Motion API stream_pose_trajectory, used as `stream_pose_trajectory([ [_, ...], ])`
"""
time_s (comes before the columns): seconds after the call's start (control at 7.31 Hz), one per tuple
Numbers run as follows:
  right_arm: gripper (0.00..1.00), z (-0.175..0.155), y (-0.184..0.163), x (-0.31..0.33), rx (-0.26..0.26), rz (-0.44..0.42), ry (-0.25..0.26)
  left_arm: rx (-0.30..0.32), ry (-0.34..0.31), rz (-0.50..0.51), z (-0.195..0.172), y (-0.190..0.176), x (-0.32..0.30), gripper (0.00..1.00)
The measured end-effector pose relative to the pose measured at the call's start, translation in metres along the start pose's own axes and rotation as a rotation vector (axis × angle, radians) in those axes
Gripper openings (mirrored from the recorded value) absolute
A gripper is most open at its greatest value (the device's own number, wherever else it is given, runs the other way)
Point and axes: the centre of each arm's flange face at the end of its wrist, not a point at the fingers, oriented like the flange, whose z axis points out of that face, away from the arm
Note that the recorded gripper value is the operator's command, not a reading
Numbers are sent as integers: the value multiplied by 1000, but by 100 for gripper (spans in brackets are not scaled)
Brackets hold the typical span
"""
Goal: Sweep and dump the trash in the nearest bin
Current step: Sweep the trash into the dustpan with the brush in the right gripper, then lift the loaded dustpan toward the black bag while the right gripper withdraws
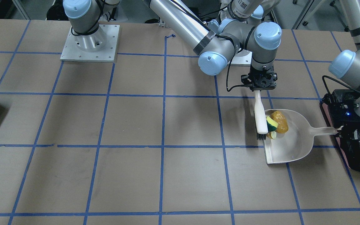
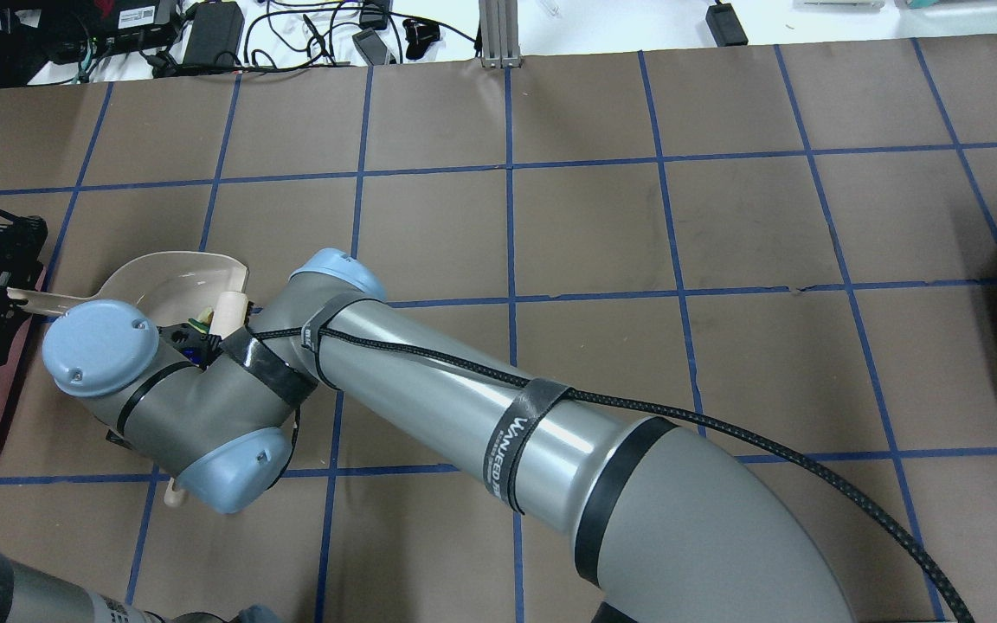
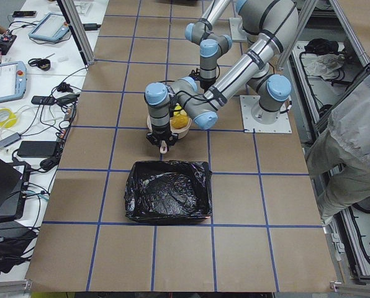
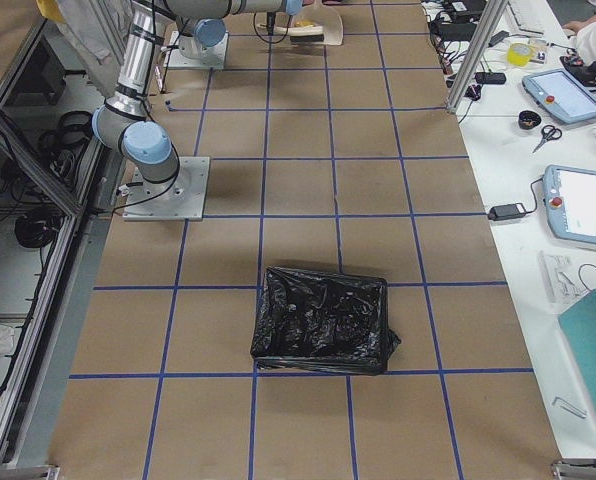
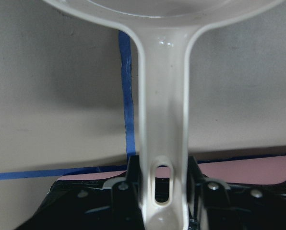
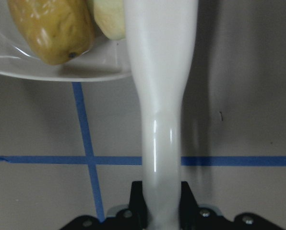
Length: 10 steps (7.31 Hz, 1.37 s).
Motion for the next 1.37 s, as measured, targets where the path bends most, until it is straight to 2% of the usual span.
stream_pose_trajectory([
  [0.27,0,11,-1,-7,4,17,-62,1,1,8,2,0,-1,0],
  [0.55,0,12,2,-10,8,19,-80,2,2,10,2,0,-1,0],
  [0.82,0,-9,3,-12,13,25,-91,2,1,16,2,1,-1,0],
  [1.37,0,-54,-16,9,1,22,-24,7,3,17,4,3,0,0],
])
